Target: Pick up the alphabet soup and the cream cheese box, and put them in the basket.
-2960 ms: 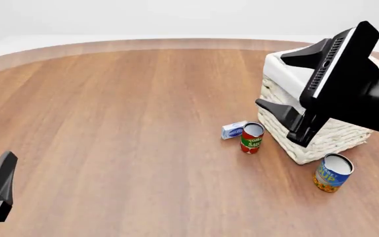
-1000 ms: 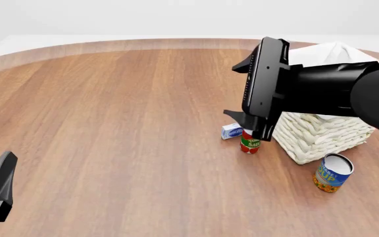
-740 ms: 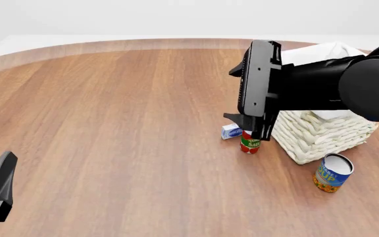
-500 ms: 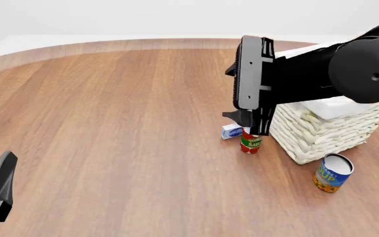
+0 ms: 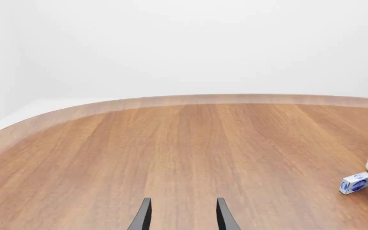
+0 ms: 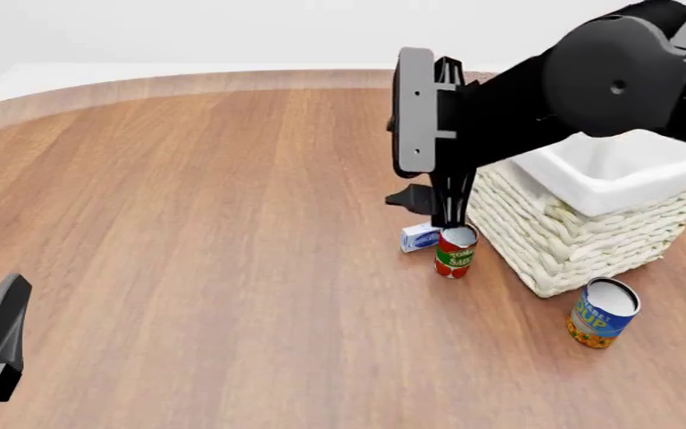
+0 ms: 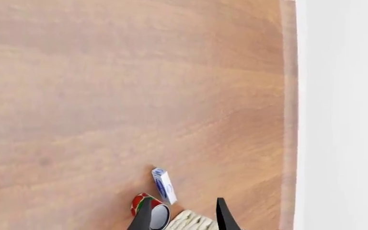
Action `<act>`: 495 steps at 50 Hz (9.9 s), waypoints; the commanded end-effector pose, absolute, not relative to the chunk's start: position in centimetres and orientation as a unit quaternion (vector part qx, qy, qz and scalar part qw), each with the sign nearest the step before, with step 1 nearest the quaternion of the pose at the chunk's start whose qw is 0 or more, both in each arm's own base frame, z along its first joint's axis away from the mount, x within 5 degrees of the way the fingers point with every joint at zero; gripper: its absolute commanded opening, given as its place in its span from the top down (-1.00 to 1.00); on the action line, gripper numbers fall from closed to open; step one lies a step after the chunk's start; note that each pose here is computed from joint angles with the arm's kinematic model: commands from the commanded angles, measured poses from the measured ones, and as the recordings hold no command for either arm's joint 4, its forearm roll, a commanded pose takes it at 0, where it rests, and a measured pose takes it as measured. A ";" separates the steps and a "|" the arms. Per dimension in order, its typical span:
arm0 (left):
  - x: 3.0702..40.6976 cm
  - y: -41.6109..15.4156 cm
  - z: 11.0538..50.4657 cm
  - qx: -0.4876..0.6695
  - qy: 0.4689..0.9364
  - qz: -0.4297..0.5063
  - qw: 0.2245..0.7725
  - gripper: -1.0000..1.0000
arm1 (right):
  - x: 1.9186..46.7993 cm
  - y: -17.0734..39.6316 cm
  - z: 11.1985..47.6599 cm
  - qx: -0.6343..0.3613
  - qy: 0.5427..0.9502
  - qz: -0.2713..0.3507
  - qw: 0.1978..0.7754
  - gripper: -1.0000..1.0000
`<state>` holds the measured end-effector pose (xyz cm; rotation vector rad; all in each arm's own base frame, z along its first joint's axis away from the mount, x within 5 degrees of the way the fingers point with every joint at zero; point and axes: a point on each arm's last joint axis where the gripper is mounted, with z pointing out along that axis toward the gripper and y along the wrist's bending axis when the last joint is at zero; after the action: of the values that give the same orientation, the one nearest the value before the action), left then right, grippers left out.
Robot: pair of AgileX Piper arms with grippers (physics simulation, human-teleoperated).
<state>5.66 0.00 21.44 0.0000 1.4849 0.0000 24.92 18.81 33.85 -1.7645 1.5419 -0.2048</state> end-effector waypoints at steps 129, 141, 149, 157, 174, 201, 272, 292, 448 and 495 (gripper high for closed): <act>5.7 0.0 21.4 0.000 0.676 0.000 0.737 -1.00 | 34.8 18.7 24.4 -0.754 0.616 -0.087 0.211 -1.00; 5.7 0.0 21.4 0.000 0.676 0.000 0.737 -1.00 | 34.0 19.4 24.0 -0.759 0.612 -0.081 0.208 -1.00; 5.7 0.0 21.4 0.000 0.676 0.000 0.737 -1.00 | 34.7 19.2 23.9 -0.764 0.610 -0.080 0.195 -1.00; 5.7 0.0 21.4 0.000 0.676 0.000 0.737 -1.00 | 35.1 19.3 23.4 -0.769 0.608 -0.077 0.182 -1.00; 5.7 0.0 21.4 0.000 0.676 0.000 0.737 -1.00 | 36.2 19.6 22.9 -0.777 0.604 -0.071 0.161 -1.00; 5.7 0.0 21.4 0.000 0.676 0.000 0.737 -1.00 | 39.5 18.8 21.0 -0.788 0.598 -0.067 0.129 -1.00; 5.7 0.0 21.4 0.000 0.676 0.000 0.737 -1.00 | 39.9 20.6 18.5 -0.792 0.600 -0.049 0.103 -1.00; 5.7 0.0 21.4 0.000 0.676 0.000 0.737 -1.00 | 40.3 20.0 17.4 -0.793 0.600 -0.045 0.090 -1.00; 5.7 0.0 21.4 0.000 0.676 0.000 0.737 -1.00 | 42.3 20.5 17.6 -0.833 0.540 -0.062 0.103 1.00; 5.7 0.0 21.4 0.000 0.676 0.000 0.737 -1.00 | 41.5 23.7 22.9 -0.791 0.573 -0.088 0.195 1.00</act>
<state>5.66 0.00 21.44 0.0000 1.4849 0.0000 41.66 22.82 21.36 -2.3050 1.5775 -0.2417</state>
